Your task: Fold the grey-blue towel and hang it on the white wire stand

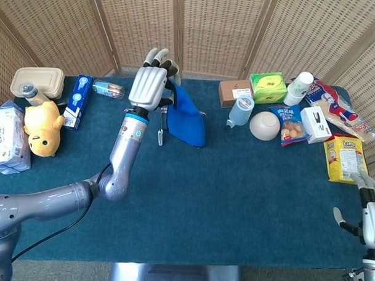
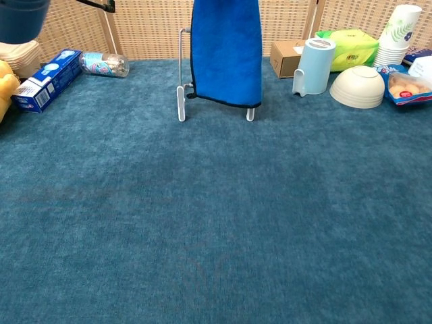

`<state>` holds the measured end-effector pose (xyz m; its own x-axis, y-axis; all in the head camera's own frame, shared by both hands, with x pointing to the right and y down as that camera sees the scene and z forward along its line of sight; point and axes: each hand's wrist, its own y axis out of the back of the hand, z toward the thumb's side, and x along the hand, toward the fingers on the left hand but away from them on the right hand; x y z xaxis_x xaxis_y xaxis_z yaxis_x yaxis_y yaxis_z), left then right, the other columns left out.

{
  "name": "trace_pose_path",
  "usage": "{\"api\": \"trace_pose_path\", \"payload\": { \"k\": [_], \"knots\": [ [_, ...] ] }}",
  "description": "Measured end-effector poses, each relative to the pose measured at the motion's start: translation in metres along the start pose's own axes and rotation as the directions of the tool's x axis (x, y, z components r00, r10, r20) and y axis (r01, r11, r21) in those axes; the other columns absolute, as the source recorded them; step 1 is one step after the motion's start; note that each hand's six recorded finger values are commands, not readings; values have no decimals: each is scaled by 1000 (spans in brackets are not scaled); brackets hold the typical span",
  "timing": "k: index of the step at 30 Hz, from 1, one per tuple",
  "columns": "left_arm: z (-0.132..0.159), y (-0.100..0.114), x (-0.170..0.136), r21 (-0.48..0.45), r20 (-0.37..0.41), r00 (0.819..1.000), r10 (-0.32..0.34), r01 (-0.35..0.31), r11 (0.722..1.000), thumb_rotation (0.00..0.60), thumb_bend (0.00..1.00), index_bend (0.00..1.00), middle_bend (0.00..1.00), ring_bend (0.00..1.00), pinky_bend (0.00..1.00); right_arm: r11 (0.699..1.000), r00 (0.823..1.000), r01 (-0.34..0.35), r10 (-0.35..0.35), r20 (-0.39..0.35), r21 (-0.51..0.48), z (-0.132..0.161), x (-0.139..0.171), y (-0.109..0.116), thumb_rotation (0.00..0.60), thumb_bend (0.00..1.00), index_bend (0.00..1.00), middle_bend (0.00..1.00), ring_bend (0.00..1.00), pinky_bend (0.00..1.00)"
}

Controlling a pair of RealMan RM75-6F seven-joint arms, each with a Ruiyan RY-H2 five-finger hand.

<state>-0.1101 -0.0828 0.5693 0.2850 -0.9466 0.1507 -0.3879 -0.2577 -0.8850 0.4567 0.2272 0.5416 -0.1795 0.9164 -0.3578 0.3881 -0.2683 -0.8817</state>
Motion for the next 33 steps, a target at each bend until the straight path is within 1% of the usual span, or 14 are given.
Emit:
{"api": "trace_pose_path", "payload": {
  "k": [7, 16, 20, 23, 29, 33],
  "knots": [
    [-4, -2, 12, 14, -32, 999, 11, -10, 1000, 600, 541, 775, 359, 122, 0, 1000, 1000, -6, 6, 9, 3, -1, 2, -1, 600, 305, 77, 46, 0, 0],
    [-25, -9, 36, 115, -88, 995, 41, -31, 993, 600, 540, 771, 358, 122, 0, 1000, 1000, -10, 10, 14, 12, 1, 4, 1, 600, 307, 73, 46, 0, 0],
    [-33, -18, 43, 153, -102, 994, 39, -23, 988, 600, 539, 769, 358, 121, 0, 1000, 1000, -8, 7, 18, 20, 2, 5, 2, 600, 305, 73, 46, 0, 0],
    [-34, -27, 47, 165, -105, 994, 26, -8, 986, 600, 537, 767, 357, 121, 0, 1000, 1000, -6, 5, 22, 24, 2, 6, 3, 600, 305, 72, 46, 0, 0],
    [-31, -43, 51, 175, -97, 995, 7, 10, 984, 600, 537, 760, 353, 121, 0, 999, 999, 1, -2, 36, 36, 1, 8, 6, 600, 305, 70, 46, 0, 0],
    [-25, -49, 55, 181, -85, 996, 2, 13, 983, 600, 537, 758, 349, 120, 0, 999, 999, 2, -4, 44, 39, 0, 8, 7, 600, 305, 68, 46, 0, 0]
  ]
}}
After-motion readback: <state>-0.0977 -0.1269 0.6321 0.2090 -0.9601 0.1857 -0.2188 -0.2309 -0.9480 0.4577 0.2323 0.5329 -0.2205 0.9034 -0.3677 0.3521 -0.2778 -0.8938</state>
